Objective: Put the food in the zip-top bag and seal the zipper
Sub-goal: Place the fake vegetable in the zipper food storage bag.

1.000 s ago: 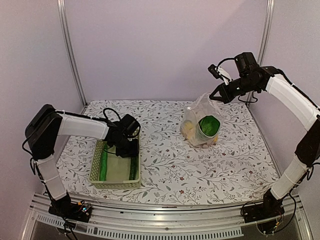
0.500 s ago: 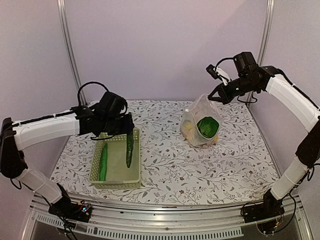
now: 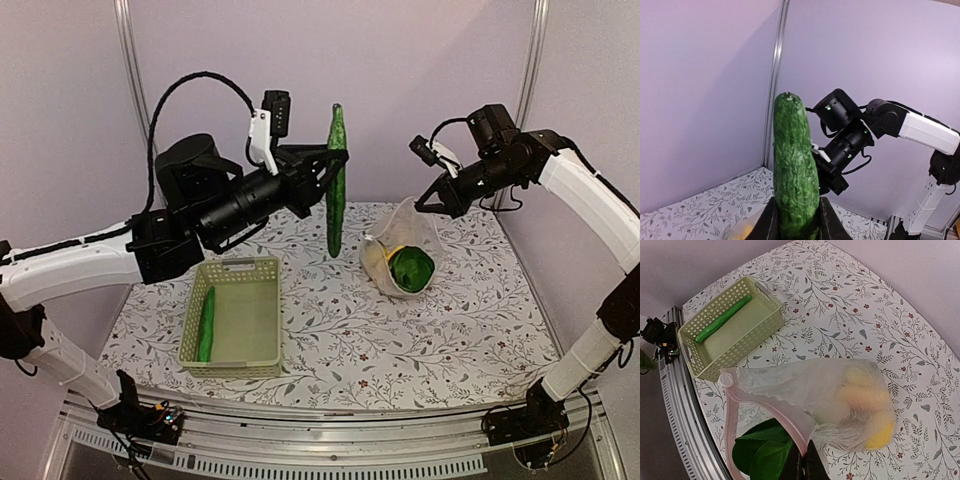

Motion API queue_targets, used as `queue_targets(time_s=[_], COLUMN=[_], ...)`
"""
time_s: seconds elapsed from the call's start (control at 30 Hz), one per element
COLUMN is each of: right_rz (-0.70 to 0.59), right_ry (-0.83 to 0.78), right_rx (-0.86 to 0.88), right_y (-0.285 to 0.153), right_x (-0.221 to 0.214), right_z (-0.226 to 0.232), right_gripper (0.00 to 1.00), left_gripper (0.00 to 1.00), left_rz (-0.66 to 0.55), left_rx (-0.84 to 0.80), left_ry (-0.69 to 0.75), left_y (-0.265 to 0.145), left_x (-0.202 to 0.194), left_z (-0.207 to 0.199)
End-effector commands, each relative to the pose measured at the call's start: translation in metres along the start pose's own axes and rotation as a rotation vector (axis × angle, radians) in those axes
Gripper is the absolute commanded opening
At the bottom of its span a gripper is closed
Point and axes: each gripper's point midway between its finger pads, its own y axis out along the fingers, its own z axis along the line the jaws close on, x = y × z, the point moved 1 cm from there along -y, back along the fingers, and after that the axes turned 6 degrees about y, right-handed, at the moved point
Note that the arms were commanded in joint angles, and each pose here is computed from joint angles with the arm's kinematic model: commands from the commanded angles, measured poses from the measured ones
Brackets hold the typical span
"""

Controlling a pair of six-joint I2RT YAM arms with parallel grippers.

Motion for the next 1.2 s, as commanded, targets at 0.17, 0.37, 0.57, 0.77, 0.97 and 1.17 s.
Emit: queue_targets(time_s=[0.17,0.37,0.57,0.77,0.97,1.17], right_rz=[-0.009,-0.013,-0.033,-0.046,-0.055,-0.042], right_ry=[-0.012,-0.006,-0.017,-0.024,-0.031,-0.019], right_rx=[0.106,0.141,0.148,0.146,0.135,0.126], right_y=[-0.016,-0.02,-0.027,-0.032,-0.032,-0.024], right_x=[0.0,0.0,0.008,0.01,0.015,0.017], right_z=[0.028,0.035,0.04,0.042,0.04,0.033], right_gripper=[0.0,0.0,0.0,0.0,0.0,0.0], left_gripper=[0.0,0.0,0.0,0.0,0.26,0.8], left_rz=[-0.208,-0.21,-0.179,-0.115,-0.021,-0.06], left_rx=[-0.33,-0.417,-0.436,-0.421,-0.295,-0.177], left_ry=[0.366,0.399,0.429,0.454,0.485,0.488], left_y=[0.045,0.067,0.082,0.097,0.108,0.1], left_x=[0.02,0.006,-0.023,-0.071,-0.117,-0.098], left_z=[-0.1,-0.118,-0.116,-0.096,-0.047,-0.036])
